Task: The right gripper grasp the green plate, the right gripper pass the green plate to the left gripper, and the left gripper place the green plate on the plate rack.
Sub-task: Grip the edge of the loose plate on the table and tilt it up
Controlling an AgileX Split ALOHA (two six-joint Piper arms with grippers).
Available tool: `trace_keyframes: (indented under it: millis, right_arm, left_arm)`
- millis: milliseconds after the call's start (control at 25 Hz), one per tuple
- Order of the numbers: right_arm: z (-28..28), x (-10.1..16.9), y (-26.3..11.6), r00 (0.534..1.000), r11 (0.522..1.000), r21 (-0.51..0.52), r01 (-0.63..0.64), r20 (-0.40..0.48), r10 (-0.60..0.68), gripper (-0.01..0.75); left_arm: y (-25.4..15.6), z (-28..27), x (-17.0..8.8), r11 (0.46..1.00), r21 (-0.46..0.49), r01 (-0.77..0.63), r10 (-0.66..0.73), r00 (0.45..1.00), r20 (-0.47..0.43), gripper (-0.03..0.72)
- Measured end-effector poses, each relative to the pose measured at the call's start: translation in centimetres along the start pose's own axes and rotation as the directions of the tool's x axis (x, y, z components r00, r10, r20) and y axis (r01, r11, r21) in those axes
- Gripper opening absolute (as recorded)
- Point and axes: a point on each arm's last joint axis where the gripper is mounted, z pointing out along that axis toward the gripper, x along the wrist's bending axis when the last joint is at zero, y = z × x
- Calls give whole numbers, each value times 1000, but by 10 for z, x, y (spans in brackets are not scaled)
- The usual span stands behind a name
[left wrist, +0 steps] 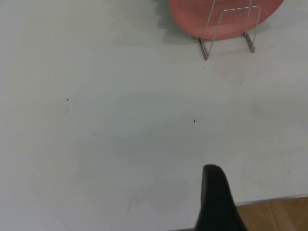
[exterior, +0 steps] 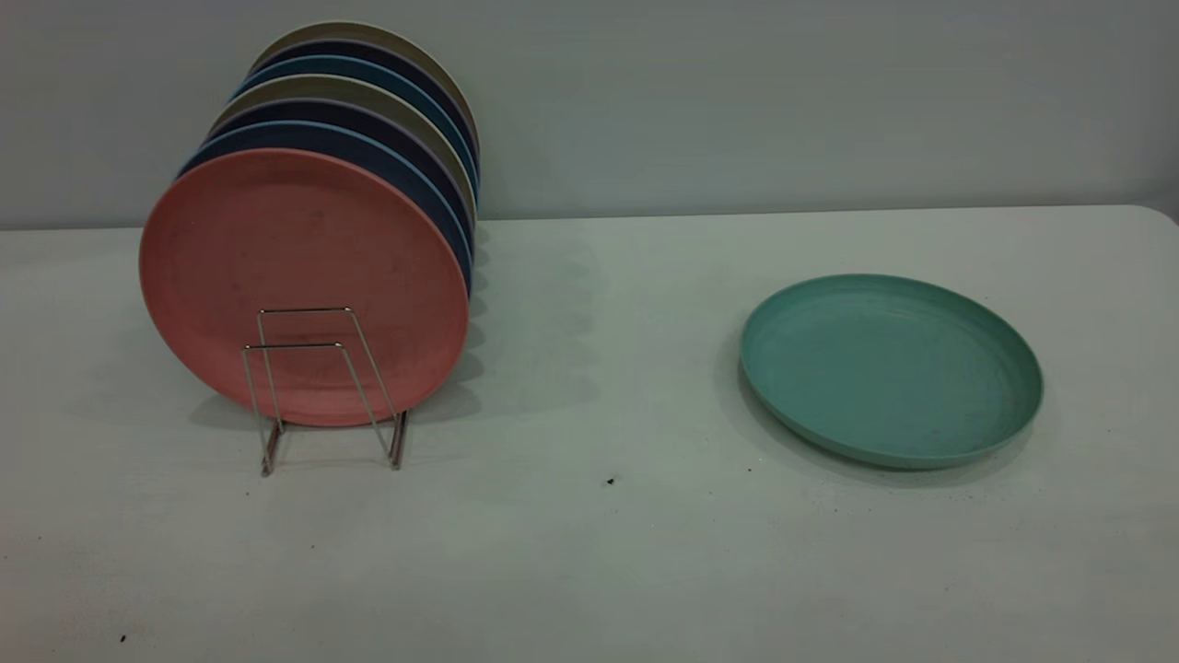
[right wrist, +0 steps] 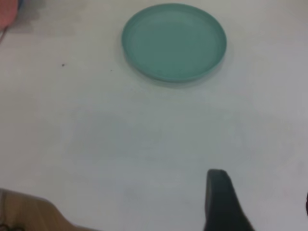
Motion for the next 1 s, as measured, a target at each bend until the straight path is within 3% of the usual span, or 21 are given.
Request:
trace_keyframes:
  millis: [160, 320, 600, 800, 1000]
  right_arm:
    - [0, -1, 6, 1000, 1000, -8, -5, 1, 5, 434]
    - [14, -7, 39, 1000, 999, -25, -22, 11, 22, 494]
    - [69, -19, 99, 997, 994, 83, -71, -10, 72, 580]
    - [124, -21, 117, 993, 977, 208, -56, -94, 77, 583]
    - [186, -16, 112, 959, 940, 329, -92, -226, 173, 583]
  left_arm:
    - [7, -3, 1, 998, -25, 56, -56, 998, -3, 502]
    - [43, -3, 3, 996, -43, 83, -84, 996, -4, 533]
    - [125, 46, 10, 993, 110, 34, -36, 999, 15, 590]
    - [169, 96, 11, 982, 186, -30, 18, 998, 67, 590]
    - [190, 150, 5, 977, 210, -47, 10, 985, 171, 590]
